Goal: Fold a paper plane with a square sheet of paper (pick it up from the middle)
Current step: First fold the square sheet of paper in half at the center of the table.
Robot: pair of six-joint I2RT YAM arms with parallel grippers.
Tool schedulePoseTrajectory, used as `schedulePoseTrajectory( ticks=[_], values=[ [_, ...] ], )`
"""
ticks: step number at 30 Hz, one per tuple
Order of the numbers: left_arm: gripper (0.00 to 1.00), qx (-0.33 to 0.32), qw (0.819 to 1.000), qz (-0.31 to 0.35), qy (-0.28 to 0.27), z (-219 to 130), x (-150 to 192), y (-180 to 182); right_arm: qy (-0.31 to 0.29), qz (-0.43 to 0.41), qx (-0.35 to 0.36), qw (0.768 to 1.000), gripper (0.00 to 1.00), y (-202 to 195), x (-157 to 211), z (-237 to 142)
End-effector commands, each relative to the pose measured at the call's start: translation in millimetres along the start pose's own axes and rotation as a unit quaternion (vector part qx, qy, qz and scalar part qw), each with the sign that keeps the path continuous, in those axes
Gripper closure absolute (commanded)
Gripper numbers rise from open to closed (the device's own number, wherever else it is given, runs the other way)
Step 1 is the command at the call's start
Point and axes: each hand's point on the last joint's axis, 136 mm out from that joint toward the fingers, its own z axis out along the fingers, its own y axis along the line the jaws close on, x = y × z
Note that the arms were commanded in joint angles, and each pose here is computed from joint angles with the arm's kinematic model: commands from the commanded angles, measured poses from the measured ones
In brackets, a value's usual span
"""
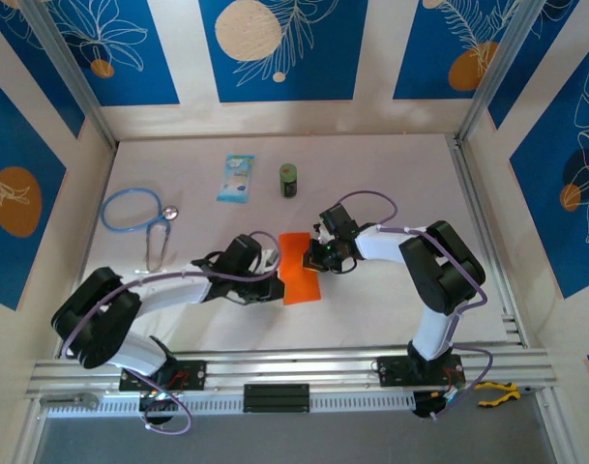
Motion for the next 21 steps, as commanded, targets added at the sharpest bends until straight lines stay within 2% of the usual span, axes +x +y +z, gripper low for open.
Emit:
schedulePoseTrajectory(
  ticks=[1, 5, 9, 16, 21],
  values=[
    [0.99, -0.02, 0.999, 0.001, -0.031, -12, -34, 3, 0.055, 0.005, 0.076, 0.996, 1.0, -44, 30, 3],
    [0.99, 0.007, 0.999, -0.018, -0.046, -5, -70, 1, 0.063, -0.012, 0.082, 0.995, 1.0, -44, 28, 1],
    [0.99, 0.028, 0.998, -0.023, -0.052, 8, -91, -4, 0.066, -0.013, 0.079, 0.995, 1.0, -43, 27, 0],
    [0.98, 0.072, 0.996, -0.045, -0.036, 28, -95, -8, 0.067, -0.01, 0.082, 0.994, 1.0, -45, 28, -1],
    [0.98, 0.063, 0.997, -0.045, -0.012, 36, -85, 1, 0.069, -0.007, 0.084, 0.994, 1.0, -46, 28, -2]
  ],
)
